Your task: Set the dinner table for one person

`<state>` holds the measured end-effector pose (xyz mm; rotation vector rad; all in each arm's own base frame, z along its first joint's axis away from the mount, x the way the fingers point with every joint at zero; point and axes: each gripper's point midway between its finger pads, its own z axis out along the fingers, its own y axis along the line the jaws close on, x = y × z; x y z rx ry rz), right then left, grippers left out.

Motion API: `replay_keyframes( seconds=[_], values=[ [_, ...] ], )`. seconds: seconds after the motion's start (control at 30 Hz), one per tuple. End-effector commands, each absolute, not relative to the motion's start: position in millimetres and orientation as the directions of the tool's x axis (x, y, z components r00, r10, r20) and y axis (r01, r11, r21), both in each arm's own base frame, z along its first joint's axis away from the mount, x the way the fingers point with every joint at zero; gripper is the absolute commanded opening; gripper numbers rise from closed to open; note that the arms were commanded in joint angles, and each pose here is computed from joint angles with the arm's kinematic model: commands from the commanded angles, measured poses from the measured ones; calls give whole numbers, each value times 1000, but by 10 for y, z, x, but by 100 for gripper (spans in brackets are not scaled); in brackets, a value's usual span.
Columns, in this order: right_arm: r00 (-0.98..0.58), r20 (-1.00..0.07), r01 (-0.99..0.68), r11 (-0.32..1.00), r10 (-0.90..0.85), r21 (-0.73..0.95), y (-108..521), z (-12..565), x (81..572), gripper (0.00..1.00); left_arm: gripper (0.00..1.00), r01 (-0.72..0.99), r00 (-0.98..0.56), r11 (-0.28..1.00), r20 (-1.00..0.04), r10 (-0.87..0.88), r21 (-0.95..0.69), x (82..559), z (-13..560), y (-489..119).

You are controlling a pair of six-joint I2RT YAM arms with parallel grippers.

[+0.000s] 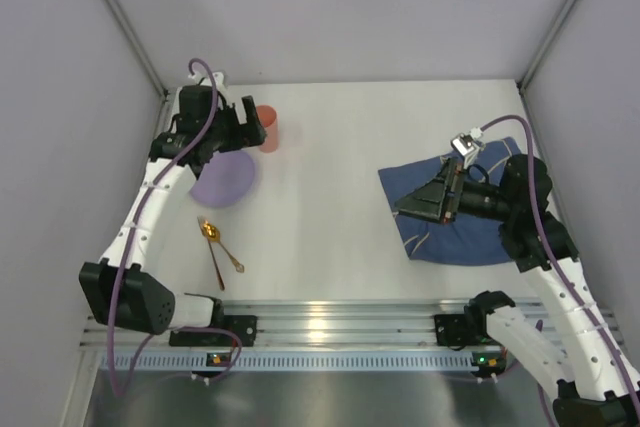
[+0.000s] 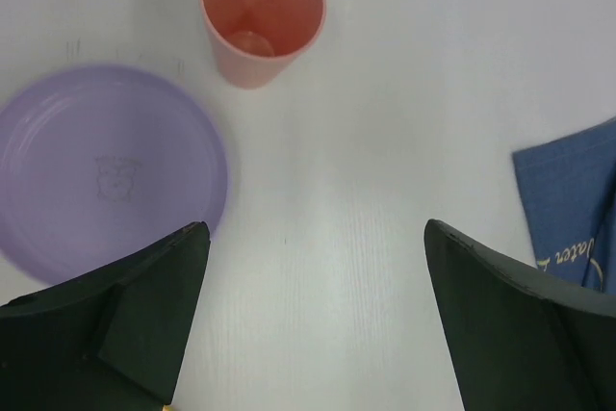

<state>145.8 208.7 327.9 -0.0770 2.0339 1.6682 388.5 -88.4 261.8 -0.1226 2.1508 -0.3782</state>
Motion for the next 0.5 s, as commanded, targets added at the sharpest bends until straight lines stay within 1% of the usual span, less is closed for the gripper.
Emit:
replay_keyframes(
  seconds=[0.0,0.07,0.13,0.17,0.2,0.23,0.27,0.3,0.33,0.37,0.43,0.47],
  values=[
    [-857,-443,-375,271,264,886,2068,3358,1449,100,99,21,-526,965,-823,-213,-263,3566,3094,-888],
    [-871,-405,-323,297,278,899,2050,3225,1455,100,99,3,-491,968,-844,-217,-250,3535,3244,-895],
    [-881,-372,-284,303,291,910,2036,3165,1440,100,99,53,-463,979,-873,-153,-199,3500,3194,-1108],
    [-885,-363,-272,307,292,912,2026,3140,1437,100,99,52,-452,980,-880,-148,-191,3513,3138,-1160],
    [-891,-357,-269,308,280,913,2023,3118,1414,100,98,47,-451,958,-862,-232,-282,3546,3084,-1285],
    [-895,-353,-268,305,274,914,2029,3109,1410,100,98,21,-474,929,-822,-316,-369,3600,2857,-1370],
    [-891,-363,-281,298,272,912,2029,3136,1403,100,98,126,-550,853,-751,-365,-507,3544,2799,-1687],
    [-888,-373,-294,293,270,910,2028,3169,1384,100,98,191,-588,779,-705,-396,-597,3561,2804,-1821],
    [-882,-384,-304,293,272,907,2021,3186,1370,100,98,206,-641,717,-645,-415,-666,3594,2706,-2007],
    [-879,-392,-311,295,272,903,2012,3224,1357,100,98,221,-657,703,-636,-405,-676,3601,2720,-2136],
    [-881,-397,-311,317,257,896,1991,3205,1319,100,98,261,-638,767,-701,-318,-586,3650,2655,-2480],
    [-875,-412,-324,323,255,889,1977,3263,1309,100,98,280,-645,784,-713,-274,-554,3590,2581,-2677]
  ],
)
